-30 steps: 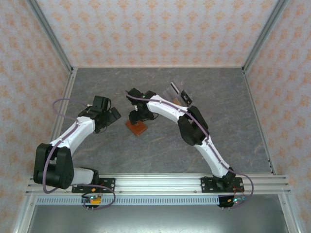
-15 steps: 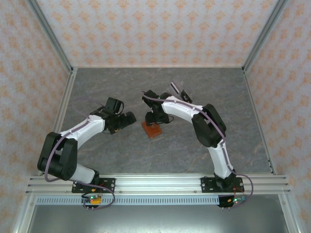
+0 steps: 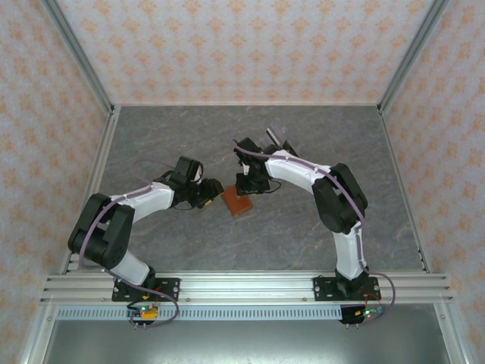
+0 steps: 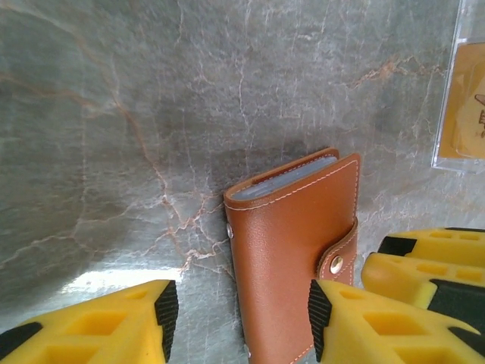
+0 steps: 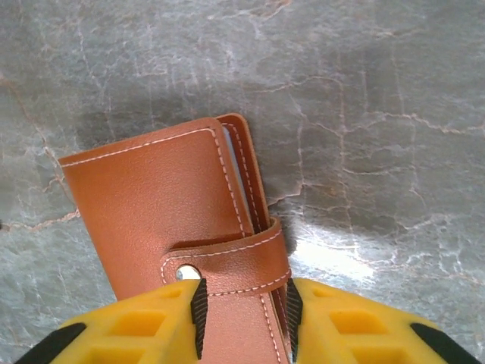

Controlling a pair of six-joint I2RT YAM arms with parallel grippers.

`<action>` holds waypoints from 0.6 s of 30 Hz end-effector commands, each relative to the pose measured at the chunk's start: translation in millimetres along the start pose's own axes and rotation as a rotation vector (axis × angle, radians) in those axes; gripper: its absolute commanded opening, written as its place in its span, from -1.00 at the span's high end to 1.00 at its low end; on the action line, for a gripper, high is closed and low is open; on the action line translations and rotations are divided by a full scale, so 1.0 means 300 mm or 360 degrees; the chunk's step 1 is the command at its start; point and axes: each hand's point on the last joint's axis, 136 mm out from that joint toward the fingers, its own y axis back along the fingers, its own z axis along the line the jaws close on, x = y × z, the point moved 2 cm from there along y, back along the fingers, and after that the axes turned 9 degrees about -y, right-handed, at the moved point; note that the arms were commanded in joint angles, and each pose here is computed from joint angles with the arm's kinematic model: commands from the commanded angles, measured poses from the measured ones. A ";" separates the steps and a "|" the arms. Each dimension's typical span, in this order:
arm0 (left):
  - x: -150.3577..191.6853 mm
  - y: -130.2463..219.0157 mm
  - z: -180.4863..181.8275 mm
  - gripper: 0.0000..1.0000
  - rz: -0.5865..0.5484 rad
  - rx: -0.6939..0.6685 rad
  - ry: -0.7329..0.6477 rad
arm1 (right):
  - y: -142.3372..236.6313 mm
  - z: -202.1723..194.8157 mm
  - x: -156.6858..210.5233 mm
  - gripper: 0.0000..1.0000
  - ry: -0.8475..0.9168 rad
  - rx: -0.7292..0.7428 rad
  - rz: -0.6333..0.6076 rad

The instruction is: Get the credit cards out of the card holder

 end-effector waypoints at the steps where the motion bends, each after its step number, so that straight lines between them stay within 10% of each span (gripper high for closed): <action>1: 0.008 -0.018 -0.023 0.02 0.0015 0.0086 -0.0020 | -0.032 0.001 0.001 0.36 0.0008 -0.0012 0.0056; 18: 0.034 -0.102 -0.026 0.24 0.0087 0.0261 0.0028 | -0.108 -0.032 0.024 0.42 -0.0075 -0.0010 0.0131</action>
